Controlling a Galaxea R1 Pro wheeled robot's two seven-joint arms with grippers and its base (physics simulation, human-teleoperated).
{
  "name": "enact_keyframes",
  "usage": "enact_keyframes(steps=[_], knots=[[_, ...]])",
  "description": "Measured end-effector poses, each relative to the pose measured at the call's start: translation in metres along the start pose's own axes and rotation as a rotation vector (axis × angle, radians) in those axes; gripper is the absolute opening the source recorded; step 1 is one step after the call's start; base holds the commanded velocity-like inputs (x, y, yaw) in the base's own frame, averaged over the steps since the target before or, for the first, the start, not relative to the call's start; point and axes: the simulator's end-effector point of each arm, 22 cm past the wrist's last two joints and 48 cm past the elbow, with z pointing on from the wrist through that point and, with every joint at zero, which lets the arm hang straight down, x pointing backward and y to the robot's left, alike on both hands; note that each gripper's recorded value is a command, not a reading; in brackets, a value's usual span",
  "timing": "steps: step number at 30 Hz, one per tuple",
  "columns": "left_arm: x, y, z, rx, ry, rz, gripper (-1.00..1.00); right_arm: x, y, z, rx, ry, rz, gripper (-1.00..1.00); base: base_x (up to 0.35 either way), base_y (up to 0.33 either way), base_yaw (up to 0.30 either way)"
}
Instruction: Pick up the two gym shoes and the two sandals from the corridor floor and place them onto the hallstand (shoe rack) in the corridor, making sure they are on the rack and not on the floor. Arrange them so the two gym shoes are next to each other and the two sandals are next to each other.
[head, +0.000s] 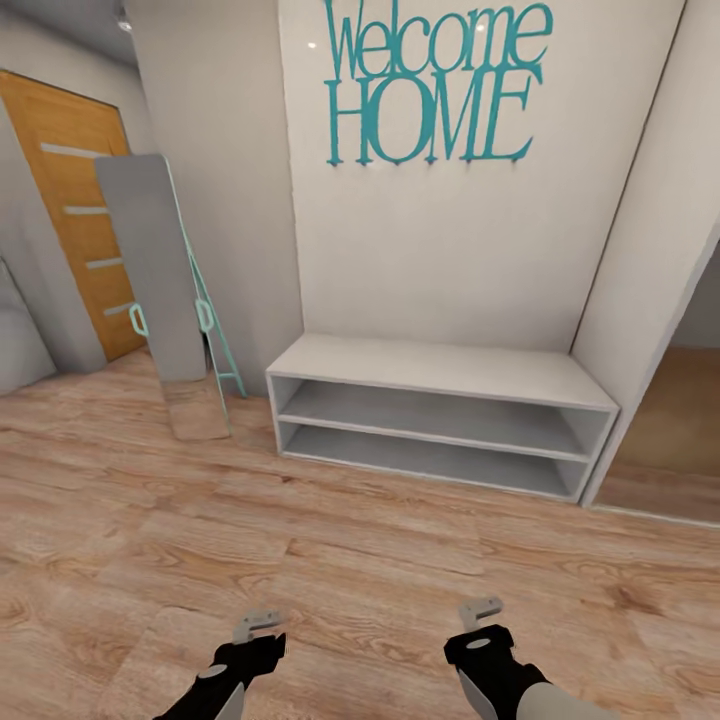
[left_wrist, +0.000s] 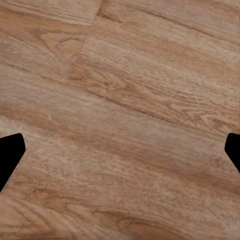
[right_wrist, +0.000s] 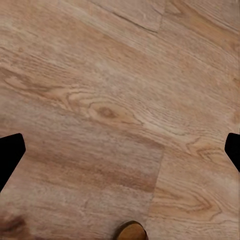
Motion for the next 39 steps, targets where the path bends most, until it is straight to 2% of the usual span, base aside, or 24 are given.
enact_keyframes(steps=[12, 39], knots=[[0.0006, 0.0001, -0.0001, 0.000, 0.000, 0.000, 1.00, 0.0006, 0.0001, 0.0000, 0.000, 0.000, 0.000, 1.00, 0.000, 0.000, 0.129], [0.0018, 0.0004, 0.0003, -0.001, 0.002, 0.000, 1.00, 0.0022, 0.0003, 0.0006, 0.000, 0.003, -0.001, 1.00, 0.000, 0.000, 0.010]])
